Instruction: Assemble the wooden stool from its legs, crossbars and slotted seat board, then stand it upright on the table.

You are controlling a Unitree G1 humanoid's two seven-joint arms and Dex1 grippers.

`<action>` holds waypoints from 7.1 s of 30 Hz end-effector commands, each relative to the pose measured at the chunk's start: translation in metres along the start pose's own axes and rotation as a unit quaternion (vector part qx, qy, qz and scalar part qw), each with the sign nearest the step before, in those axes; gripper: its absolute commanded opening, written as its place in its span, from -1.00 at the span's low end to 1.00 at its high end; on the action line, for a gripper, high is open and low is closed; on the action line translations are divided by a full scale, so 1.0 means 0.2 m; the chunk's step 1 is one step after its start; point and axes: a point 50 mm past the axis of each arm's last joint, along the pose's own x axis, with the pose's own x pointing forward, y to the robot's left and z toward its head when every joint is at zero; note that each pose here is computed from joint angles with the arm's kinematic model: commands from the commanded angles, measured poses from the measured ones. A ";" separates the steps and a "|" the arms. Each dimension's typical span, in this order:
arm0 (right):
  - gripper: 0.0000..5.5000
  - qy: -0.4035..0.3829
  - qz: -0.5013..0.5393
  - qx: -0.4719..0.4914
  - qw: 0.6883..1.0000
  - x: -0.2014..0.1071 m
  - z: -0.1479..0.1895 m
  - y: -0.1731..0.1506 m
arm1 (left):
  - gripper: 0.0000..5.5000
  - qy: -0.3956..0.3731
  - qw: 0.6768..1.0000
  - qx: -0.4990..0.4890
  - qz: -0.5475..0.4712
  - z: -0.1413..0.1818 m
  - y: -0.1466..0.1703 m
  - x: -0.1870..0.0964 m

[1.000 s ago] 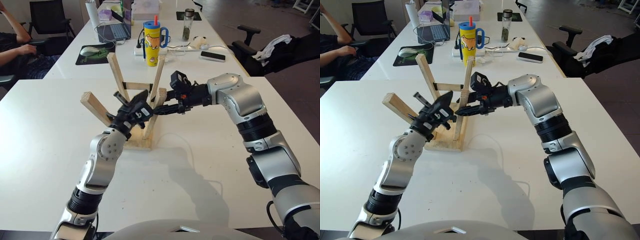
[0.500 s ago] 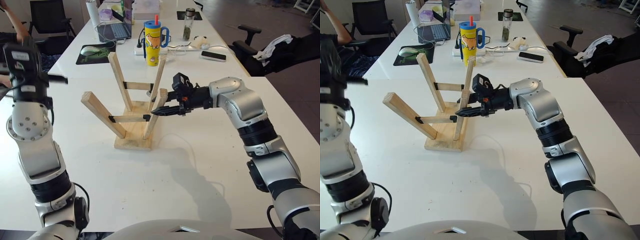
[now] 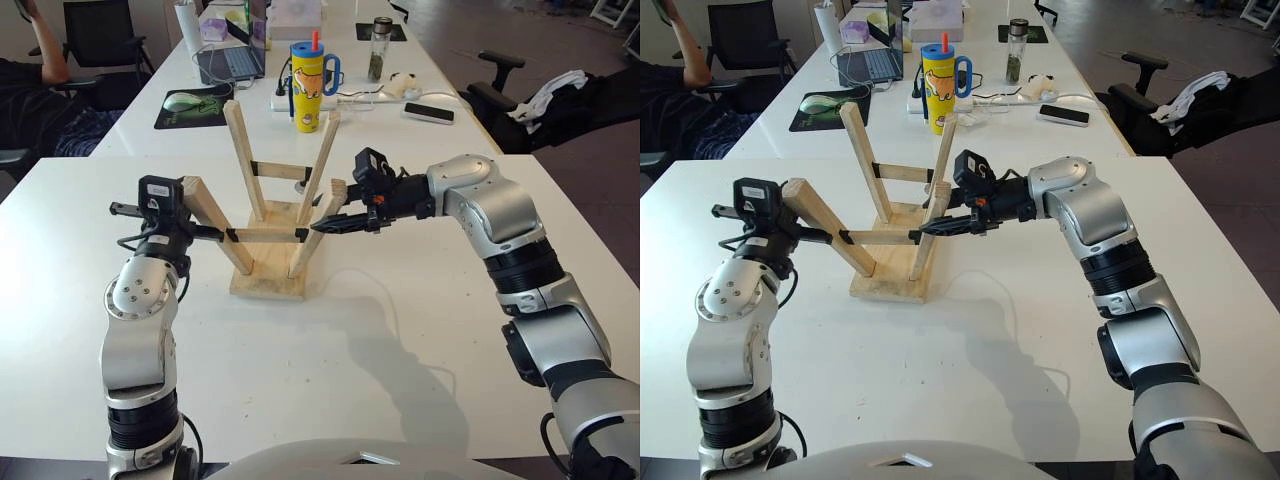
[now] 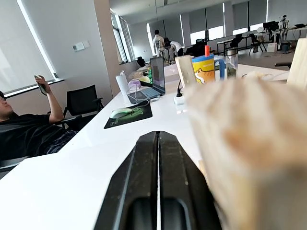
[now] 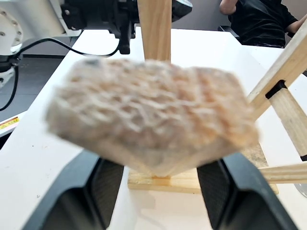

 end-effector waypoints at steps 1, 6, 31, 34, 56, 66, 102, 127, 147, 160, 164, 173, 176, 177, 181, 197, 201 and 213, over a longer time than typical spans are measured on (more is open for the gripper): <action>-0.25 0.069 0.069 0.067 0.993 0.25 -0.20 0.08 | -1.00 -0.004 0.991 -0.016 -0.129 0.02 -0.22 -0.01; -0.25 0.055 0.076 0.062 0.994 0.29 -0.16 0.06 | -1.00 0.029 0.986 -0.008 -0.164 -0.03 -0.27 -0.04; 0.04 -0.026 -0.026 0.082 0.996 0.10 -0.27 0.04 | -1.00 0.091 0.984 0.001 -0.154 -0.21 -0.22 0.00; 0.04 -0.070 -0.076 0.099 0.990 0.02 -0.29 0.03 | -1.00 0.094 0.983 0.002 -0.155 -0.23 -0.22 -0.01; 0.04 -0.151 -0.214 0.219 0.940 -0.08 -0.60 0.30 | -1.00 0.105 0.982 0.003 -0.156 -0.32 -0.21 0.00; 0.04 -0.055 -0.301 0.273 0.912 -0.22 -0.87 0.50 | -1.00 0.091 0.988 -0.005 -0.125 -0.34 -0.17 -0.01; -0.99 -0.194 -0.307 0.431 0.826 0.20 -0.40 0.26 | -1.00 0.019 0.998 -0.057 -0.032 -0.32 -0.10 0.09; -0.99 -0.083 -0.365 0.451 0.810 0.19 -0.62 0.42 | -1.00 0.029 0.996 -0.063 -0.056 -0.34 -0.17 0.09; -0.99 -0.356 -0.636 0.114 0.675 -0.46 -0.04 0.15 | -1.00 -0.055 0.991 -0.107 0.055 -0.21 -0.07 -0.01; -0.99 -0.308 -0.635 0.132 0.696 -0.17 -0.12 0.39 | -1.00 -0.135 0.982 -0.130 0.021 0.05 -0.10 -0.03; -0.99 -0.313 -0.647 0.126 0.684 -0.19 -0.11 0.39 | -1.00 -0.153 0.981 -0.118 0.033 0.09 -0.07 -0.04; -0.99 -0.211 -0.321 0.129 0.914 0.39 0.00 0.40 | -1.00 -0.093 0.969 -0.102 -0.205 0.04 -0.45 -0.03; -0.99 -0.155 -0.393 0.169 0.891 0.31 -0.15 0.34 | -1.00 -0.067 0.979 -0.093 -0.169 -0.01 -0.40 0.01; -0.99 -0.145 -0.417 0.182 0.879 0.26 -0.20 0.33 | -1.00 -0.063 0.983 -0.082 -0.152 -0.02 -0.37 0.02; -0.99 -0.098 -0.501 0.178 0.841 0.08 -0.32 0.27 | -1.00 -0.070 0.995 -0.064 -0.036 -0.03 -0.19 0.05; -0.99 -0.282 -0.460 0.230 0.810 0.13 -0.08 0.26 | -1.00 -0.118 0.978 -0.117 -0.124 0.05 -0.28 0.05; -0.99 -0.147 -0.172 0.149 0.963 0.52 -0.03 0.55 | -1.00 -0.110 0.919 -0.062 -0.373 0.08 -0.64 -0.08; -0.99 0.002 -0.426 0.176 0.887 0.06 -0.46 0.29 | -1.00 0.023 0.997 -0.012 -0.073 -0.22 -0.17 0.04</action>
